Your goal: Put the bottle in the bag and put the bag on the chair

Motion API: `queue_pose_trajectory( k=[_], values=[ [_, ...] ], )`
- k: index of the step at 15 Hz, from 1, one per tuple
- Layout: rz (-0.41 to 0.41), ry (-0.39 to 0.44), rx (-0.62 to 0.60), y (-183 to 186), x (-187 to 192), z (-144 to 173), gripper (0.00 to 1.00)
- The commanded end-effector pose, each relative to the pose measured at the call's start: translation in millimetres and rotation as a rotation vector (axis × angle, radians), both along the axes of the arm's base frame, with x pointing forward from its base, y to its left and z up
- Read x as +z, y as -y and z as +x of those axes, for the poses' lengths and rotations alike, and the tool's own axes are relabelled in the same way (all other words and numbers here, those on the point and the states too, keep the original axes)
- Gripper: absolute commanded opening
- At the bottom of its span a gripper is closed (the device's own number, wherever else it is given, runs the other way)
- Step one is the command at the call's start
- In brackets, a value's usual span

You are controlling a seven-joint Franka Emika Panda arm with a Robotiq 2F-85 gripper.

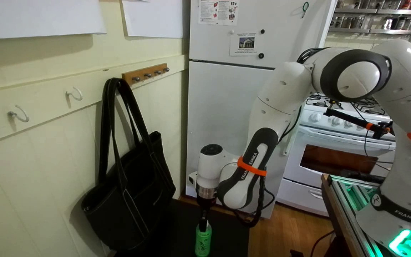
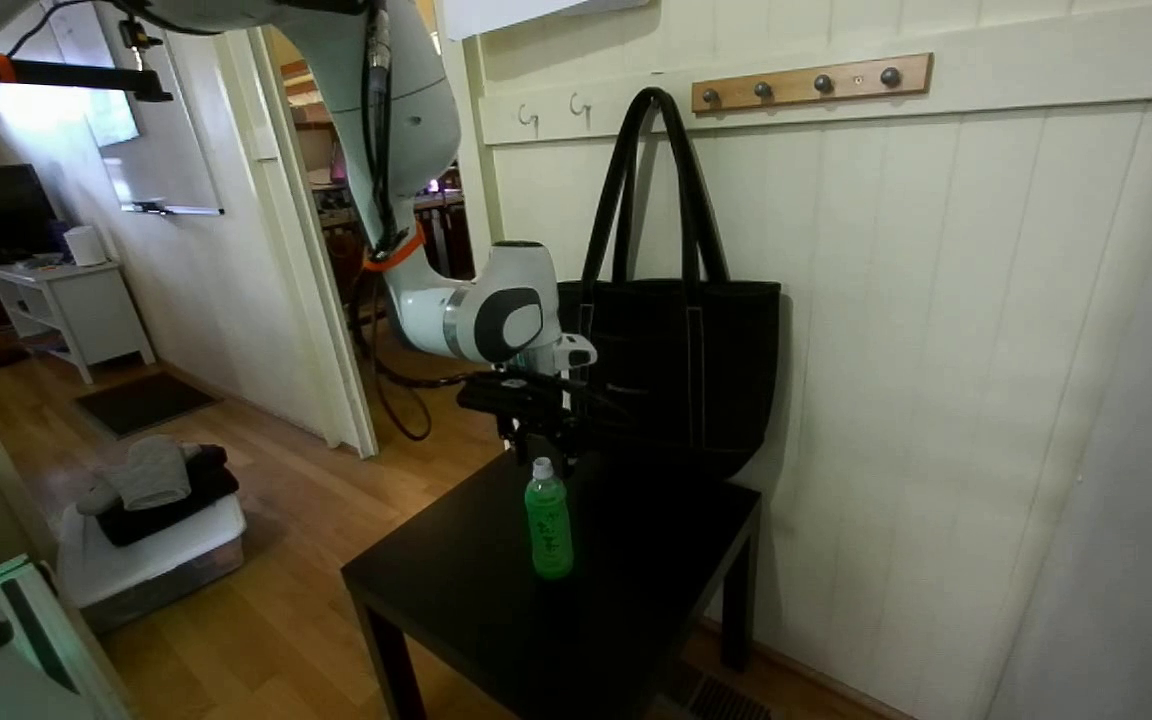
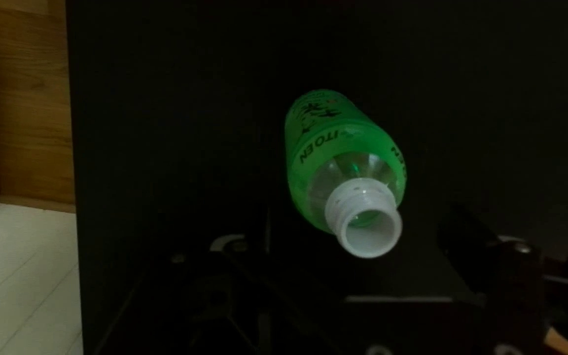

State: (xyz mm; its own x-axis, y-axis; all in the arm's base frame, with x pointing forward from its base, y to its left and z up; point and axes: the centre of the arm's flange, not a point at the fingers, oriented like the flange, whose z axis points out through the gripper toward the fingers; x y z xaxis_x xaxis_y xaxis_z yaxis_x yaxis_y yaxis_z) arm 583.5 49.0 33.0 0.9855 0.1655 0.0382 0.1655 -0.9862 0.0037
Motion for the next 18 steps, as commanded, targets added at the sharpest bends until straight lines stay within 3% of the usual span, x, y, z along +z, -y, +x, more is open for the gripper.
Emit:
queue_pose_trajectory(
  k=[1,4,5,6,7,8,9,10,12,17,18],
  values=[
    [-0.015,0.033,0.009,-5.6,-12.7,8.1,0.57],
    [-0.012,0.030,0.009,-6.5,-15.2,9.5,0.34],
    [-0.011,0.028,0.007,-6.5,-15.7,10.2,0.74],
    [-0.011,0.028,0.008,-6.6,-16.4,10.5,0.70],
    [-0.009,0.029,0.009,-6.7,-17.2,10.7,0.39],
    [-0.008,0.029,0.008,-6.8,-17.7,11.1,0.23],
    [-0.008,0.027,0.006,-6.8,-18.4,10.9,0.24],
    [-0.008,0.027,0.002,-6.5,-18.6,10.9,0.66],
    [-0.012,0.025,-0.007,-6.1,-14.8,10.9,0.63],
    [-0.004,0.009,-0.014,-6.9,-10.5,6.9,0.98],
    [-0.006,0.002,-0.014,-8.0,-10.8,6.2,1.00]
  ],
)
